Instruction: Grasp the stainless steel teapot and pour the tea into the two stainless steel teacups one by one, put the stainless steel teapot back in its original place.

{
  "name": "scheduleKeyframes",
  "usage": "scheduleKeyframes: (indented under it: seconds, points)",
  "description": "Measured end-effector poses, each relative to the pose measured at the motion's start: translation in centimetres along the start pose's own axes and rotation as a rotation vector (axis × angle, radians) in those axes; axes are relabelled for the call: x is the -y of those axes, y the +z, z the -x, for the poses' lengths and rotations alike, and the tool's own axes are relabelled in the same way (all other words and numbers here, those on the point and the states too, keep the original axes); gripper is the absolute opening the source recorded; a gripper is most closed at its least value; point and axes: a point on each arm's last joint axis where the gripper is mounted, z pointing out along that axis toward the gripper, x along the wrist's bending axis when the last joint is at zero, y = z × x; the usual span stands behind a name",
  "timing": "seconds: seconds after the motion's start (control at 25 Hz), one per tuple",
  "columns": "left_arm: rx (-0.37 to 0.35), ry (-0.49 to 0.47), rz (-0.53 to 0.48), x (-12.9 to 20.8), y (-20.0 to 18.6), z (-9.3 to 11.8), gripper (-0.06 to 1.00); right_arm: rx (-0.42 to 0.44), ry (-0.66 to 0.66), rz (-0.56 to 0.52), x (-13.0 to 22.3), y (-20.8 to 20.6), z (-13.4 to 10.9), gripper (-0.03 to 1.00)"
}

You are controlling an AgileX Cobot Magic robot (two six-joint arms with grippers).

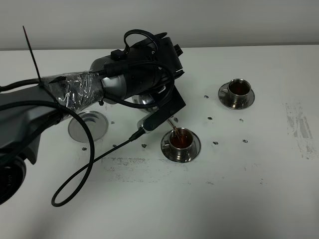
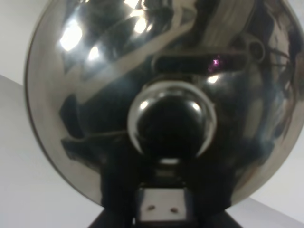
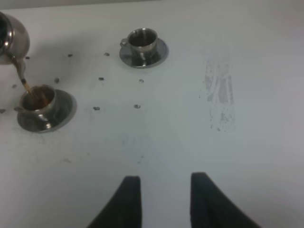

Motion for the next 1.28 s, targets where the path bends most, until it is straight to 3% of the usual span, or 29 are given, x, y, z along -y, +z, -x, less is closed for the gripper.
scheduleKeyframes:
  seconds: [1.28]
  points:
    - [-0.02,0.029,-0.038,-0.29,-0.5,-0.39,0.19,0.003,0.001,0.0,0.0,0.0,0.02,0.24]
